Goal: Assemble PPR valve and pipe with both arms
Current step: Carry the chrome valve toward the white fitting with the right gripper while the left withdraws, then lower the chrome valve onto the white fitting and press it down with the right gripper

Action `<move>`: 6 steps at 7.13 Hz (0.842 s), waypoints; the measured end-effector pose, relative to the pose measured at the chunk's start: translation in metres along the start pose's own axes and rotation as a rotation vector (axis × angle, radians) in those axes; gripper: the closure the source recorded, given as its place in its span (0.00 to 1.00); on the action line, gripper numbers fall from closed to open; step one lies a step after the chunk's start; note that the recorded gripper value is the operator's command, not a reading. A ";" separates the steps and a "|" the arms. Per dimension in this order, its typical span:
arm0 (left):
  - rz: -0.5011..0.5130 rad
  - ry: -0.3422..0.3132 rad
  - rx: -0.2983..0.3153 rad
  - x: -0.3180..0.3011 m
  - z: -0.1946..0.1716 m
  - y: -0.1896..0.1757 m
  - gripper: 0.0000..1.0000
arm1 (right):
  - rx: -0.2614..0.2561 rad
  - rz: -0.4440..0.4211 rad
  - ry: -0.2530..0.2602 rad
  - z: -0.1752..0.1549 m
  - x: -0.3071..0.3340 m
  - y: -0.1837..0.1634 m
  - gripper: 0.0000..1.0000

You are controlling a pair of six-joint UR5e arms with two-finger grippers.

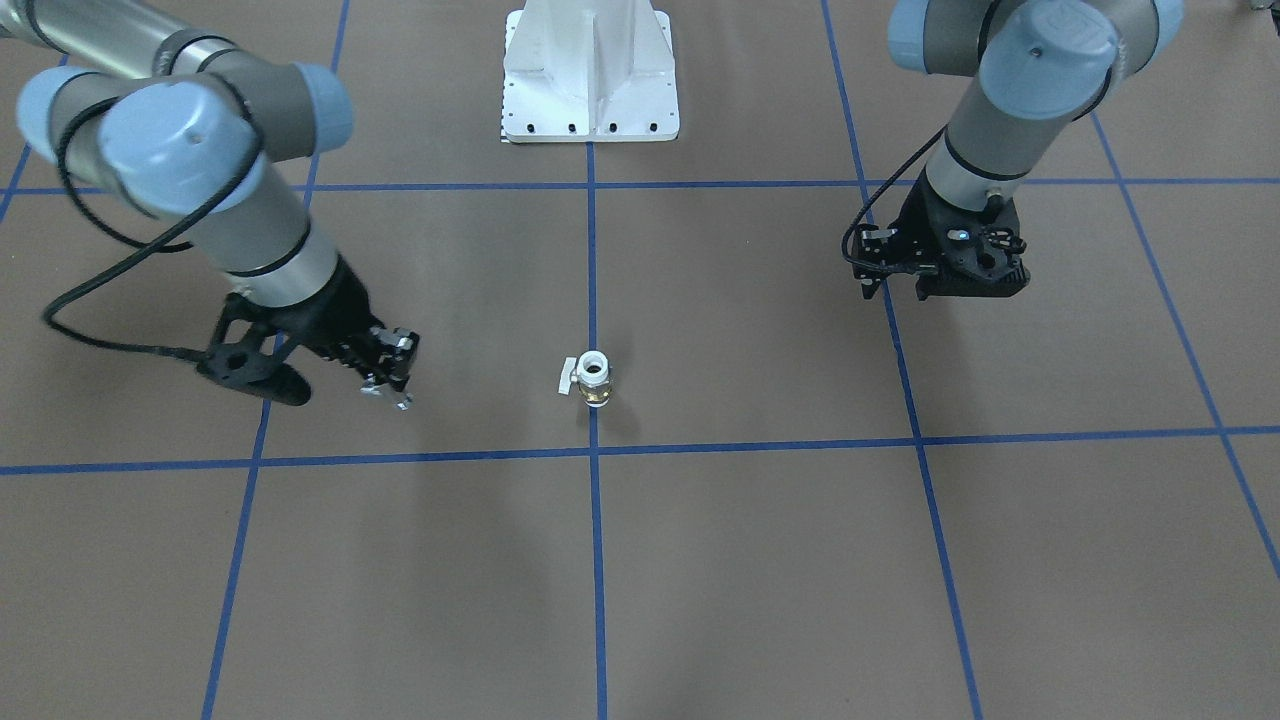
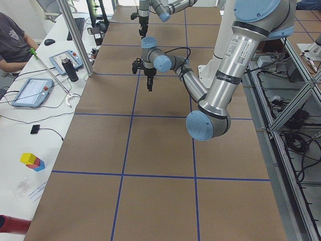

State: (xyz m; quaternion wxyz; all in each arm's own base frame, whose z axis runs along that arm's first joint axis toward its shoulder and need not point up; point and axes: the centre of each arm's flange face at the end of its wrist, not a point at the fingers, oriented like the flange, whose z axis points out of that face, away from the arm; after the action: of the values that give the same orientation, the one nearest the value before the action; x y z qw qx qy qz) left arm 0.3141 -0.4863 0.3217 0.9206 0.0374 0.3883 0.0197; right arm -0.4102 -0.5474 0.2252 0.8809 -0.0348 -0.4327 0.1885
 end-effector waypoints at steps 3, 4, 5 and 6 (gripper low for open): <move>0.061 0.007 -0.002 -0.067 0.003 0.002 0.29 | -0.007 0.073 -0.017 0.007 -0.122 0.062 1.00; 0.078 0.001 -0.006 -0.083 0.004 0.002 0.28 | -0.004 0.079 -0.017 0.010 -0.135 0.074 1.00; 0.089 -0.006 -0.011 -0.093 0.005 0.004 0.27 | -0.001 0.078 -0.014 0.014 -0.140 0.081 1.00; 0.094 -0.009 -0.012 -0.098 0.005 0.005 0.27 | 0.003 0.074 -0.009 0.019 -0.142 0.087 1.00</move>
State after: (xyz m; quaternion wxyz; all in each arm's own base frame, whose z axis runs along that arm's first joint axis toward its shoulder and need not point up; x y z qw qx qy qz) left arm 0.2496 -0.4884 0.3957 0.9207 0.0501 0.3816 0.0653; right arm -0.5300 -0.5206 0.1114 0.8714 -0.0488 -0.4350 0.2217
